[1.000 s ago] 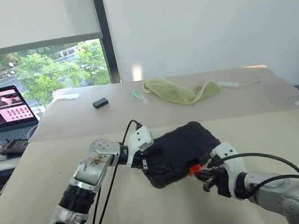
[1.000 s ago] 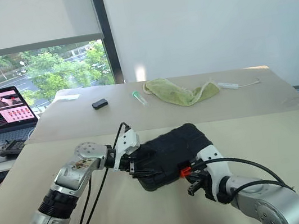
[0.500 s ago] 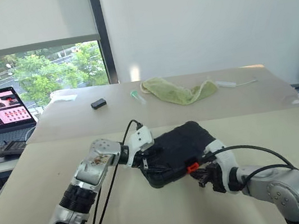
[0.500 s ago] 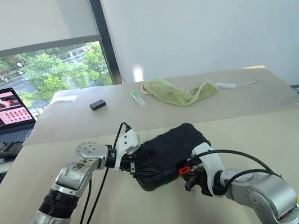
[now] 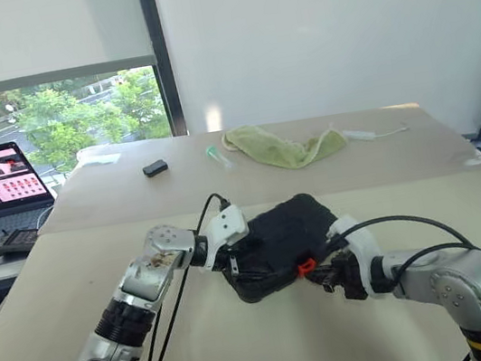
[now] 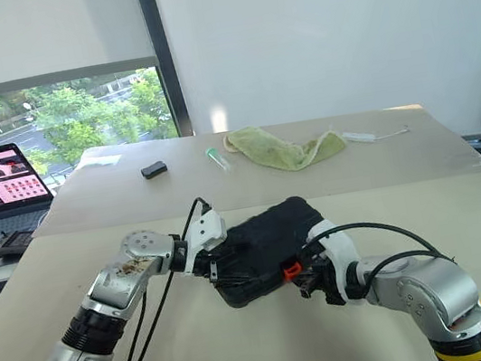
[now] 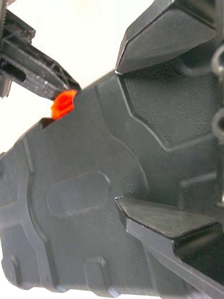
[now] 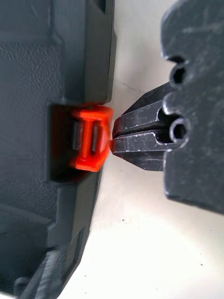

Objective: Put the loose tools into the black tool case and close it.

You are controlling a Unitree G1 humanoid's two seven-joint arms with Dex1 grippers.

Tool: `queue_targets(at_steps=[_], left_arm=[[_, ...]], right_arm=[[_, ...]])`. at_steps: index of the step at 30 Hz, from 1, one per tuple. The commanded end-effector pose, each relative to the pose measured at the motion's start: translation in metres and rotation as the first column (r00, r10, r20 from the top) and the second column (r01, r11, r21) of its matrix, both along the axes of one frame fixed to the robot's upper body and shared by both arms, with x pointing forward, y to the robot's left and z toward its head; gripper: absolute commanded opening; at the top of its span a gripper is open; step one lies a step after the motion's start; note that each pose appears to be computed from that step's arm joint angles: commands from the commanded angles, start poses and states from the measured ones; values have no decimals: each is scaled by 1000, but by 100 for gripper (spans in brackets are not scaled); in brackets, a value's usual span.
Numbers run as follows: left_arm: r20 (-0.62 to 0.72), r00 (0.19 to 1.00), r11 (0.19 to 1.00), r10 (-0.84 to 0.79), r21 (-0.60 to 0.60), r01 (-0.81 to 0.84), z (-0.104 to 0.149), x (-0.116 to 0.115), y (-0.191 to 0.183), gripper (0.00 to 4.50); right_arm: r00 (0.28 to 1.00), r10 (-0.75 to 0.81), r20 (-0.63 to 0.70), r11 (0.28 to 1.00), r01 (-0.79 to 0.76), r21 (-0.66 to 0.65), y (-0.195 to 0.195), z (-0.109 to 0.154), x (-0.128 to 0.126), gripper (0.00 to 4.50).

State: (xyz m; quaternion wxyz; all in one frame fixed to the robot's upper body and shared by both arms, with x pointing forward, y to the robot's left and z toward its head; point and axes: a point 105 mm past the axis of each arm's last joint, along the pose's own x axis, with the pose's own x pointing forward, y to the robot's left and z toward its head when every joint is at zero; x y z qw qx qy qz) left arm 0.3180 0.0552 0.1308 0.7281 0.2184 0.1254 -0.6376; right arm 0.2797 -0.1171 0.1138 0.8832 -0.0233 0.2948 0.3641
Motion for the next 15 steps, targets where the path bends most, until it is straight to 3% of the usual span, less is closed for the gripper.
queue_targets(at_steps=[1, 6, 9, 11, 14, 15], left_arm=[[-122, 992, 993, 37, 120, -22, -43, -8, 10, 450], [-101, 993, 995, 54, 88, -45, -40, -6, 10, 450], [-41, 997, 997, 69, -17, -69, -24, -4, 11, 450], [41, 994, 991, 103, -86, -100, -12, -1, 14, 450], [-2, 984, 953, 176, -249, -171, 8, -4, 24, 450], [-43, 980, 932, 197, -303, -200, 16, -7, 30, 450]], right_arm=[[991, 15, 131, 998, -23, 57, 6, 34, 14, 2], [987, 49, 152, 997, -58, 58, 6, 35, 15, 2], [937, 109, 332, 986, -144, 83, 11, 55, -3, 2], [855, 81, 513, 963, -199, 179, 14, 79, -18, 2], [846, 1, 533, 931, -195, 308, -4, 85, -34, 2], [850, 3, 527, 947, -172, 273, -14, 78, -41, 58]])
